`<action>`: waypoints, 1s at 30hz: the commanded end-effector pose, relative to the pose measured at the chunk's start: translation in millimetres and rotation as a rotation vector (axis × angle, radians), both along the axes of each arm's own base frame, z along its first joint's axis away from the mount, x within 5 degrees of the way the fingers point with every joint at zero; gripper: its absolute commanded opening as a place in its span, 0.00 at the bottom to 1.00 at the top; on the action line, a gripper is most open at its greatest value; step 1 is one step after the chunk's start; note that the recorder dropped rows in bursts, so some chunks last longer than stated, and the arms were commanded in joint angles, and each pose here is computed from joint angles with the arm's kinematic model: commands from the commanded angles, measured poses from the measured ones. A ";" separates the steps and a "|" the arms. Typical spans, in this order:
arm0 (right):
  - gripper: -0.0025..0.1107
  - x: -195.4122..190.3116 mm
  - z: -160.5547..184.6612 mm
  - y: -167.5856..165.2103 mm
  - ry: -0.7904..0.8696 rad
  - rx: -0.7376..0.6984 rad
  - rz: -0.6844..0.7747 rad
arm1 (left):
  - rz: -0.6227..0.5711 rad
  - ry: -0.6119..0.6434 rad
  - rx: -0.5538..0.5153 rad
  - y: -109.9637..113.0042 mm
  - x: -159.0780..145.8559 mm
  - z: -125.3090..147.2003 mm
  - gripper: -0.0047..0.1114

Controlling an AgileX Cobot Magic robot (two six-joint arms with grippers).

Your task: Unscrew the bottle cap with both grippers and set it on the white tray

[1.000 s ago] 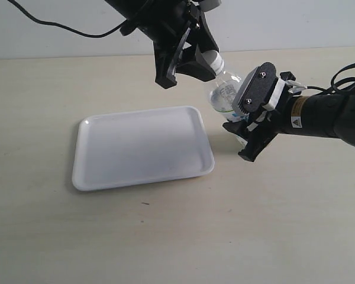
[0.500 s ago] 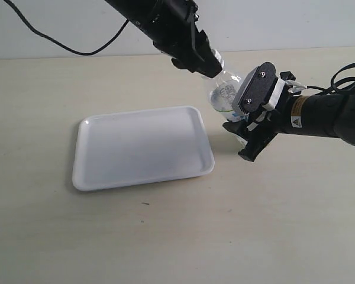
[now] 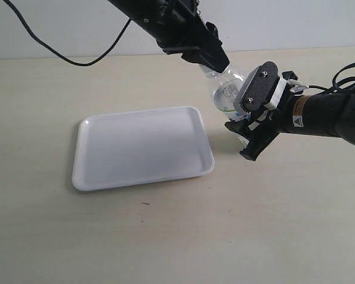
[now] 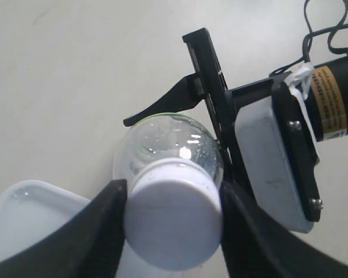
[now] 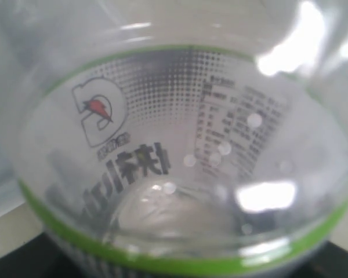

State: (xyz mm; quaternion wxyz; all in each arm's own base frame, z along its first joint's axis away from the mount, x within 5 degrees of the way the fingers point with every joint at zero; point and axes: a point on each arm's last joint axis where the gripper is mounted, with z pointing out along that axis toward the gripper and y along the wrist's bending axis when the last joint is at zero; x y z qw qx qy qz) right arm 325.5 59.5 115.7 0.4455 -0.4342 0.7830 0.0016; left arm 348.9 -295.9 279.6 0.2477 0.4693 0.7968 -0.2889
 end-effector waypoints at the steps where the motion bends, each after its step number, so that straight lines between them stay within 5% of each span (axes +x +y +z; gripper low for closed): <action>1: 0.02 -6.0 -14.1 -7.5 0.095 -0.080 -0.026 | 0.020 0.018 -0.055 1.4 -2.5 12.0 0.04; 17: 0.02 -6.0 -14.1 -7.5 0.095 -0.080 -0.026 | 0.064 0.023 -0.091 15.5 5.1 22.5 0.04; 30: 0.02 -6.0 -14.1 -7.5 0.095 -0.080 -0.026 | -0.107 -0.093 0.013 24.3 -4.2 28.8 0.04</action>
